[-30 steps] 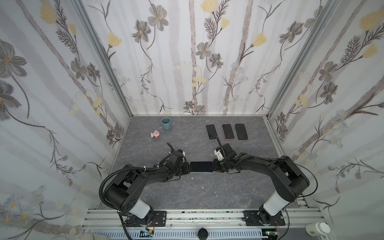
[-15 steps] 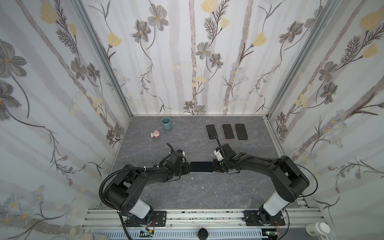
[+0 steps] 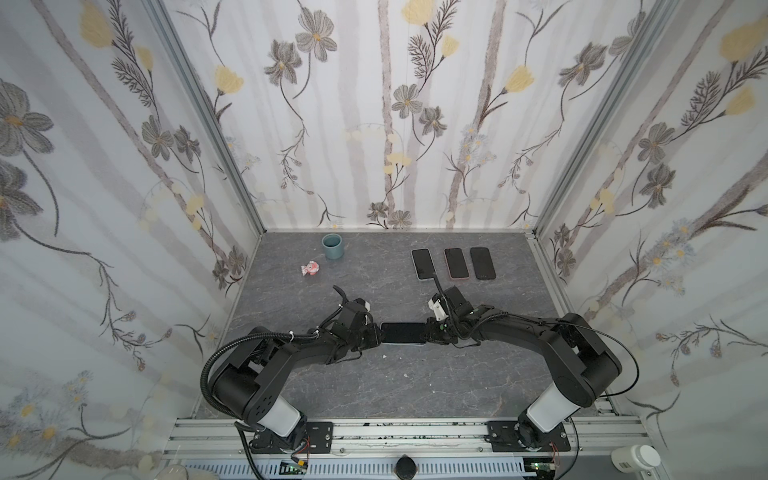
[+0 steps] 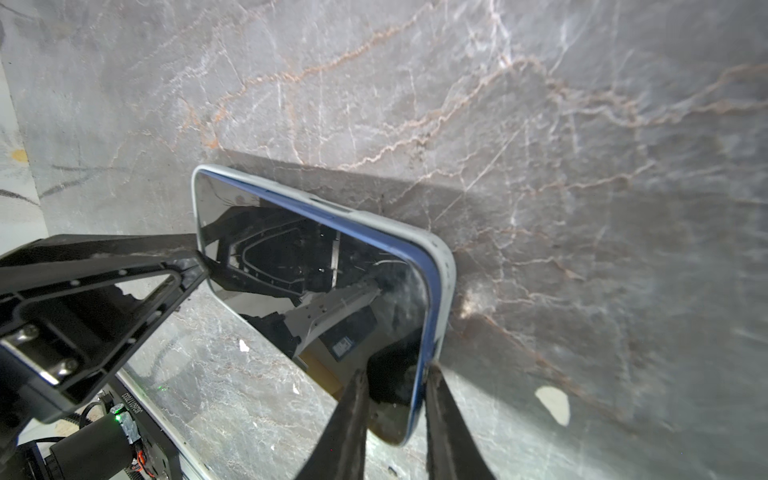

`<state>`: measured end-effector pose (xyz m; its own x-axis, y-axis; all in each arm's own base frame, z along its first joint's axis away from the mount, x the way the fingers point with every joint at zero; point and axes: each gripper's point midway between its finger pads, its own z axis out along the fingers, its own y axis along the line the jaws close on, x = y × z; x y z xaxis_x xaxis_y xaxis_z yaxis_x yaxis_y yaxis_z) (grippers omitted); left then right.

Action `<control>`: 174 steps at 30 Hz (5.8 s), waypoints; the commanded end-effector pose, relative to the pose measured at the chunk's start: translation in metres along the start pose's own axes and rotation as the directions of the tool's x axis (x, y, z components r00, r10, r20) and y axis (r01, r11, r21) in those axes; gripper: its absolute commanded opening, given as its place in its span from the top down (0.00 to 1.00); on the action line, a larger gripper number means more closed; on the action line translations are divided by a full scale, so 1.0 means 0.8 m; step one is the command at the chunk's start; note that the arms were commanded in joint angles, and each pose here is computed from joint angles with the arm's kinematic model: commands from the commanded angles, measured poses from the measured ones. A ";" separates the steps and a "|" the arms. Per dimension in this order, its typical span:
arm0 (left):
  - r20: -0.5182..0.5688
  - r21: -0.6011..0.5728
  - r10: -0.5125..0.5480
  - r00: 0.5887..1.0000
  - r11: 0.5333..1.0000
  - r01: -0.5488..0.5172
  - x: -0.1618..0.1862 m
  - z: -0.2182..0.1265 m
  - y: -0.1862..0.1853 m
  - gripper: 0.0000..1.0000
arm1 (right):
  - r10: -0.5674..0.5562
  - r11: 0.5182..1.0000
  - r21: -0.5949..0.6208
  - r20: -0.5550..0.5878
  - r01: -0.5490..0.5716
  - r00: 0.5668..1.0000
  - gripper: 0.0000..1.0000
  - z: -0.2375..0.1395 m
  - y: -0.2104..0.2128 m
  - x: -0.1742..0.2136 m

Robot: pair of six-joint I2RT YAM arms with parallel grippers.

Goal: Put the phone into the phone case

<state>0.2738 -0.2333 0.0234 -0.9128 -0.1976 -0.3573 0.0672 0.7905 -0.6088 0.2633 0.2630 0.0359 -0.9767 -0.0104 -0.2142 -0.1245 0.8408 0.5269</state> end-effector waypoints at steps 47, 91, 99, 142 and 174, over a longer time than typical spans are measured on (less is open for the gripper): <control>0.025 0.001 0.000 1.000 1.000 0.000 -0.003 -0.013 0.004 0.75 | -0.020 0.999 -0.039 0.017 0.021 1.000 0.78 -0.018 0.006 -0.003; 0.034 -0.018 0.028 0.999 0.999 -0.027 -0.006 -0.007 0.014 0.76 | -0.029 0.998 0.060 0.026 0.027 0.999 0.79 -0.029 -0.004 -0.014; 0.024 -0.025 0.025 0.999 0.999 -0.024 -0.002 -0.006 0.018 0.75 | -0.028 0.998 0.055 0.024 0.027 0.999 0.79 -0.028 -0.005 -0.012; -0.013 -0.009 -0.018 1.000 1.000 0.017 0.019 0.004 0.030 0.76 | -0.010 0.996 0.081 -0.110 0.019 0.994 0.91 0.017 -0.021 0.032; 0.027 -0.014 -0.003 1.000 1.000 0.003 0.012 -0.009 0.027 0.76 | -0.046 0.966 0.251 -0.071 0.063 0.996 0.81 -0.005 -0.037 0.015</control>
<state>0.2722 -0.2210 0.0221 -0.8831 -0.2276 -0.4102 0.0922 0.7730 -0.6276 0.2598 0.2575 0.0258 -0.9766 -0.0855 -0.1975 -0.1582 0.9075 0.3891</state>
